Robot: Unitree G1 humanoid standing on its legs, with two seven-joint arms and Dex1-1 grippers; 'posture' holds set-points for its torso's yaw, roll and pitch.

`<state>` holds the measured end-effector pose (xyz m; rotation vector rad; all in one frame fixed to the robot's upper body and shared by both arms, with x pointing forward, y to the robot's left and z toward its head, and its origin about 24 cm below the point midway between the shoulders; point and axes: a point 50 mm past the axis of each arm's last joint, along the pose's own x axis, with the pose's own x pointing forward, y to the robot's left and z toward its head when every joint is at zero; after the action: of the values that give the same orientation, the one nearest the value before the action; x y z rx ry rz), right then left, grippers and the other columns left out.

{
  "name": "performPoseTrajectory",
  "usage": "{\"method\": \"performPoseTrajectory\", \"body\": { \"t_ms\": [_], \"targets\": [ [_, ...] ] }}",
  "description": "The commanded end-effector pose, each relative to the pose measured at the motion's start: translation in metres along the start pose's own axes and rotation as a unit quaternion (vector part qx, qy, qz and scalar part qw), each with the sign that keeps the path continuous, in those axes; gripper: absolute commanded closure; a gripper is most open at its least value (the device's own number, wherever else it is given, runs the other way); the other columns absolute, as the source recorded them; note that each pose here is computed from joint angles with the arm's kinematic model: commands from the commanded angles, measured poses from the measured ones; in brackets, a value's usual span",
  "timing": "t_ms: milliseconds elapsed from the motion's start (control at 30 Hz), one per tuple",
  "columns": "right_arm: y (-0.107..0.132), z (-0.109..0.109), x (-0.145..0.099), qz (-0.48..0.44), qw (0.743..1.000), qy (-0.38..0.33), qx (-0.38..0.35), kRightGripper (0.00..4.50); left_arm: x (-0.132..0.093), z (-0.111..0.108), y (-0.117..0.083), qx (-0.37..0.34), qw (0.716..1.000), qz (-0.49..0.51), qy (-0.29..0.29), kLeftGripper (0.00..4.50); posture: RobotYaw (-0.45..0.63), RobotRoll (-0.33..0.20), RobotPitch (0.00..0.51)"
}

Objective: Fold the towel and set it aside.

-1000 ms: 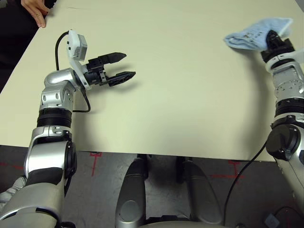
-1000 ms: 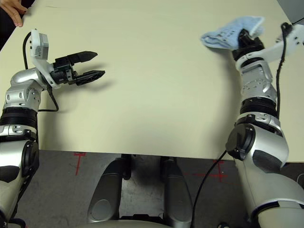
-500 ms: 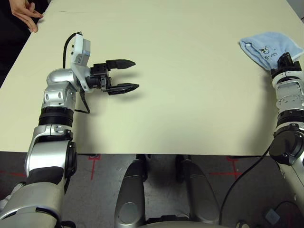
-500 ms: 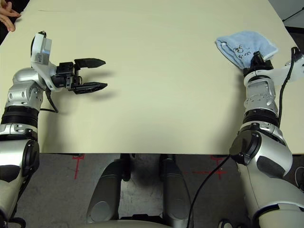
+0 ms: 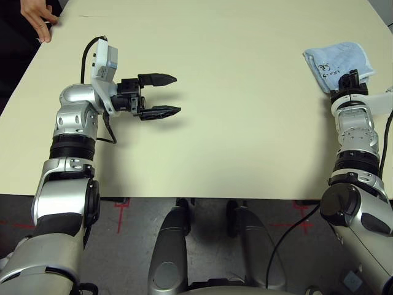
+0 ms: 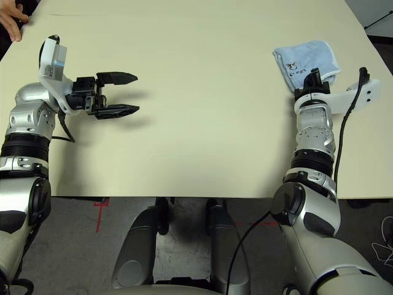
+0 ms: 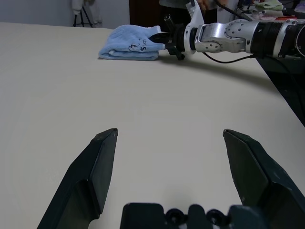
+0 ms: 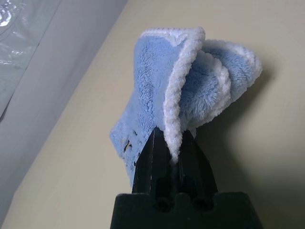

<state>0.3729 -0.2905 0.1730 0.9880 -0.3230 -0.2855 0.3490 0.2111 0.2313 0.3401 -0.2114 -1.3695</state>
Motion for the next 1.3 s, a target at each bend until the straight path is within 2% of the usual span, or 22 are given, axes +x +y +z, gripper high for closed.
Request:
{"method": "performPoseTrajectory", "body": {
  "t_ms": [33, 133, 333, 400, 467, 567, 700, 833, 900, 933, 1000, 1067, 1133, 1200, 1300],
  "targets": [
    [-0.011, 0.000, -0.005, -0.023, 1.000, 0.003, 0.004, 4.49, 0.000, -0.003, -0.002, -0.006, 1.000, -0.009, 0.008, 0.00, 0.01, 0.000, 0.299],
    [-0.010, -0.002, -0.007, -0.018, 1.000, 0.012, 0.014, 4.49, 0.000, -0.003, -0.002, -0.006, 1.000, -0.009, 0.009, 0.00, 0.01, 0.000, 0.299],
    [0.001, 0.005, -0.018, -0.015, 1.000, 0.016, -0.002, 2.53, 0.000, -0.002, -0.001, -0.009, 1.000, -0.004, 0.005, 0.00, 0.01, 0.000, 0.303],
    [-0.001, 0.014, -0.027, -0.083, 0.993, 0.012, -0.084, 1.79, -0.001, -0.001, 0.000, -0.009, 1.000, -0.002, 0.005, 0.00, 0.01, 0.000, 0.305],
    [0.001, 0.021, -0.036, -0.128, 0.986, 0.007, -0.111, 1.00, -0.002, 0.000, 0.000, -0.009, 1.000, 0.001, 0.004, 0.00, 0.00, 0.000, 0.306],
    [0.011, 0.027, -0.047, -0.121, 0.988, 0.016, -0.092, 0.02, -0.002, 0.000, 0.002, -0.009, 1.000, 0.003, 0.005, 0.00, 0.00, 0.000, 0.309],
    [0.029, 0.025, -0.059, -0.082, 0.992, 0.050, -0.082, 0.02, 0.001, 0.001, 0.004, -0.009, 1.000, 0.003, 0.005, 0.00, -0.01, 0.000, 0.312],
    [0.043, 0.034, -0.063, -0.014, 0.988, 0.028, -0.153, 0.02, 0.003, 0.004, 0.008, -0.009, 1.000, 0.012, -0.005, 0.00, -0.01, 0.000, 0.311],
    [0.048, 0.041, -0.058, 0.046, 0.966, -0.003, -0.255, 0.02, 0.004, 0.005, 0.010, -0.006, 0.999, 0.029, -0.014, 0.00, -0.02, 0.000, 0.311],
    [0.049, 0.042, -0.057, 0.063, 0.957, -0.009, -0.282, 0.02, 0.005, 0.005, 0.011, -0.005, 0.999, 0.033, -0.016, 0.00, -0.02, 0.000, 0.311],
    [0.054, 0.038, -0.048, 0.134, 0.921, -0.030, -0.365, 0.02, 0.007, 0.005, 0.014, 0.010, 0.995, 0.094, -0.032, 0.00, -0.02, 0.000, 0.311],
    [0.062, 0.023, -0.031, 0.210, 0.878, -0.039, -0.428, 0.02, 0.006, -0.001, 0.019, 0.001, 0.971, 0.230, -0.063, 0.00, -0.02, 0.000, 0.310],
    [0.063, 0.010, -0.020, 0.256, 0.844, -0.041, -0.470, 0.02, 0.004, -0.006, 0.019, -0.007, 0.944, 0.321, -0.081, 0.00, 0.00, 0.000, 0.309],
    [0.059, 0.002, -0.010, 0.259, 0.838, -0.043, -0.477, 0.02, -0.001, -0.013, 0.021, 0.001, 0.909, 0.409, -0.074, 0.00, 0.03, 0.000, 0.306],
    [0.052, -0.006, 0.001, 0.258, 0.833, -0.047, -0.487, 0.02, -0.010, -0.018, 0.029, 0.017, 0.842, 0.535, -0.065, 0.00, 0.08, 0.000, 0.302]
  ]
}}
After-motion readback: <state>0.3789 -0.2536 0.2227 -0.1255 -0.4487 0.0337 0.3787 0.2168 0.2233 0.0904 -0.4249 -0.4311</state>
